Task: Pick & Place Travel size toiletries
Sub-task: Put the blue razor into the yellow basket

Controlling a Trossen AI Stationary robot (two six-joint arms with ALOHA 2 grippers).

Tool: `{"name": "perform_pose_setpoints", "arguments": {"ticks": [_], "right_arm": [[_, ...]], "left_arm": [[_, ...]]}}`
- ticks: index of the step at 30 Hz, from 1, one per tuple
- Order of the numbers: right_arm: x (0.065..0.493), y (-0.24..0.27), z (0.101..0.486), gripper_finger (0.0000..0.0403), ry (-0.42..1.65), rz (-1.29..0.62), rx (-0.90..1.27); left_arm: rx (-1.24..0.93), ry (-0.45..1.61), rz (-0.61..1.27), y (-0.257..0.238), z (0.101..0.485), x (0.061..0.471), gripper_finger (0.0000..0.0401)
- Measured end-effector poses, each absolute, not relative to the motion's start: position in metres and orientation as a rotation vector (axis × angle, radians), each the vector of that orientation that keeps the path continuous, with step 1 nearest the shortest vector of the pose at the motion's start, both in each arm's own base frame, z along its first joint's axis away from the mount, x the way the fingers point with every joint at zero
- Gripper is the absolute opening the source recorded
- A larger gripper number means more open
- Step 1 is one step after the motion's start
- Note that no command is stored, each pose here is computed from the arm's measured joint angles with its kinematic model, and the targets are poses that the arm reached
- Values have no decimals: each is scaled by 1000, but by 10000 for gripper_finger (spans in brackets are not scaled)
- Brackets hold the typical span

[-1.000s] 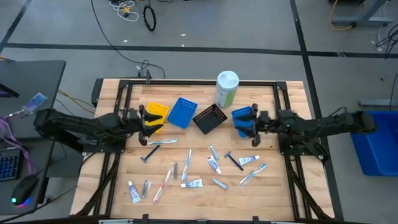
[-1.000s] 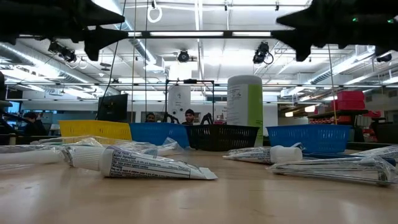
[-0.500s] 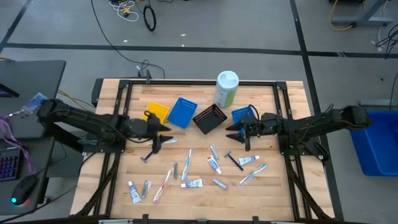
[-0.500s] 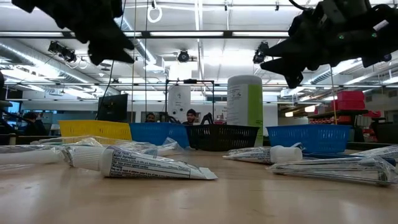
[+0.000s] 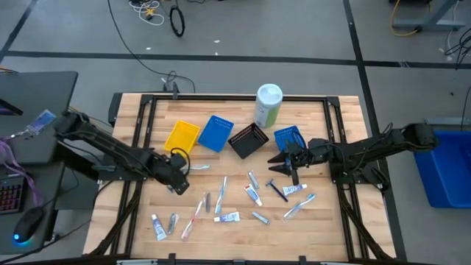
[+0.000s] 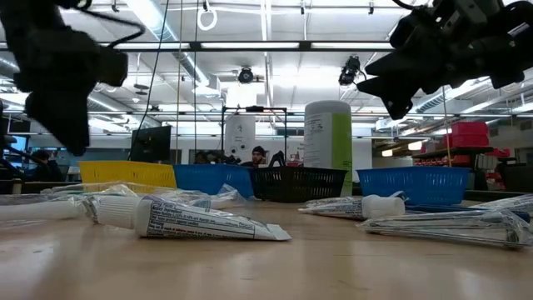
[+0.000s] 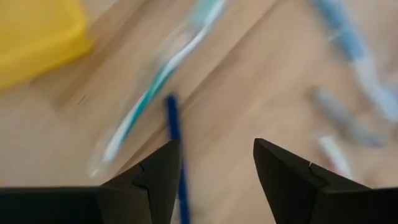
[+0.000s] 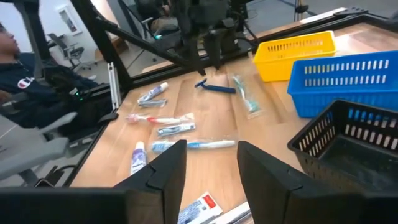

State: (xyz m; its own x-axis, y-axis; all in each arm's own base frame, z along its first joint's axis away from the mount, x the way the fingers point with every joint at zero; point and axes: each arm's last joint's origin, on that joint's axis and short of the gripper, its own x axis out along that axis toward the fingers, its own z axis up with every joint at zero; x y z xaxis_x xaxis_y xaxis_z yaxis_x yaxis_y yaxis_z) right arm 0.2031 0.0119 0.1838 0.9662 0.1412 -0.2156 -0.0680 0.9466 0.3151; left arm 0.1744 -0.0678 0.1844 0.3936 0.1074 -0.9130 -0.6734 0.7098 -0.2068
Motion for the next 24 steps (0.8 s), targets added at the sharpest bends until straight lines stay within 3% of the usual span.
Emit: {"name": "perform_pose_setpoints", "arguments": {"ticks": [16,19,24], "right_arm": [[203,10,184,132,229,39,305],[203,10,184,135,229,39,305],[203,10,184,141,229,39,303]], "left_arm": [[-530,1288,695,-78,132,191,206],[-546,1305,686,-79,129,192,186],[-557,1299,668,-80,129,193,112]]}}
